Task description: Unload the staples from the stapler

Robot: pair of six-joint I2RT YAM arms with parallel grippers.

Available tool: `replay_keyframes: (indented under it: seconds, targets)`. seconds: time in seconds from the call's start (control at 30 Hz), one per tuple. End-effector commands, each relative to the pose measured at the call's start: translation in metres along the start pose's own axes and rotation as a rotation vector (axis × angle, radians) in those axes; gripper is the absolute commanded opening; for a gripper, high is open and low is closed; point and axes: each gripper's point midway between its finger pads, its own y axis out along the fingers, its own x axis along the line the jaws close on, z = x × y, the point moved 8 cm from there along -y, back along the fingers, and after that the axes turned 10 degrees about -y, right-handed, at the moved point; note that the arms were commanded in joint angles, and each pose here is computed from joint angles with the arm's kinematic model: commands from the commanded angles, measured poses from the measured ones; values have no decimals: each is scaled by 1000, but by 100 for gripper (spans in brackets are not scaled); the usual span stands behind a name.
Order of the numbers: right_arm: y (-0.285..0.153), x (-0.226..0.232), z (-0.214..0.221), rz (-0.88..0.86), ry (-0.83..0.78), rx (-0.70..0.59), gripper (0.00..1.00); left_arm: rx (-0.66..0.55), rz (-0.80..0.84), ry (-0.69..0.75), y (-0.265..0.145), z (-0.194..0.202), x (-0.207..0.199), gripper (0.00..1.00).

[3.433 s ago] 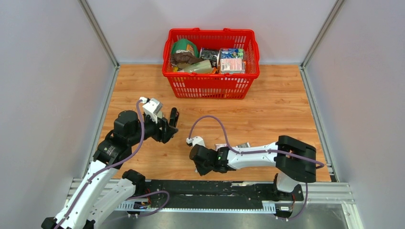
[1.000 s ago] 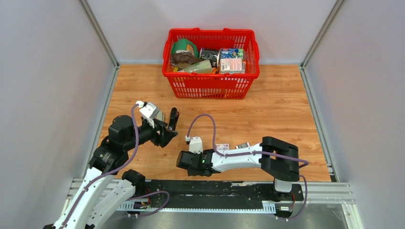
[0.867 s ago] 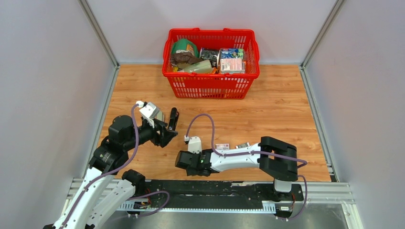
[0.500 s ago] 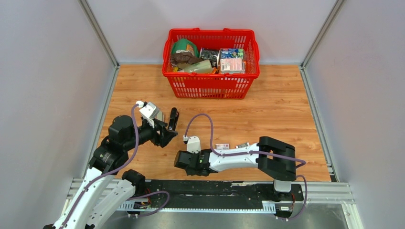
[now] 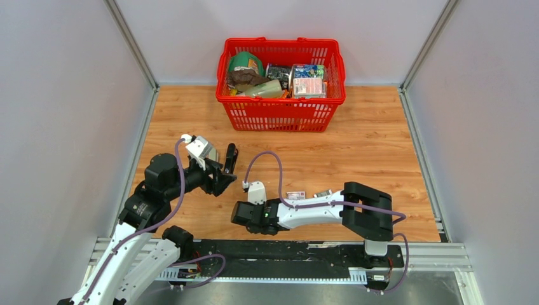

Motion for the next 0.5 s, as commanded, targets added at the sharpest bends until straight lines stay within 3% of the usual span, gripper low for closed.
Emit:
replay_keyframes:
  seconds: [0.0, 0.27, 0.47]
  targets:
    - [11, -5, 7, 58, -27, 3, 22, -14, 19, 10, 2, -3, -2, 71]
    - [-4, -14, -2, 65, -23, -47, 14, -10, 11, 9, 3, -2, -1, 71]
    - [-19, -53, -9, 100, 34, -77, 14, -6, 7, 5, 4, -2, 0, 71]
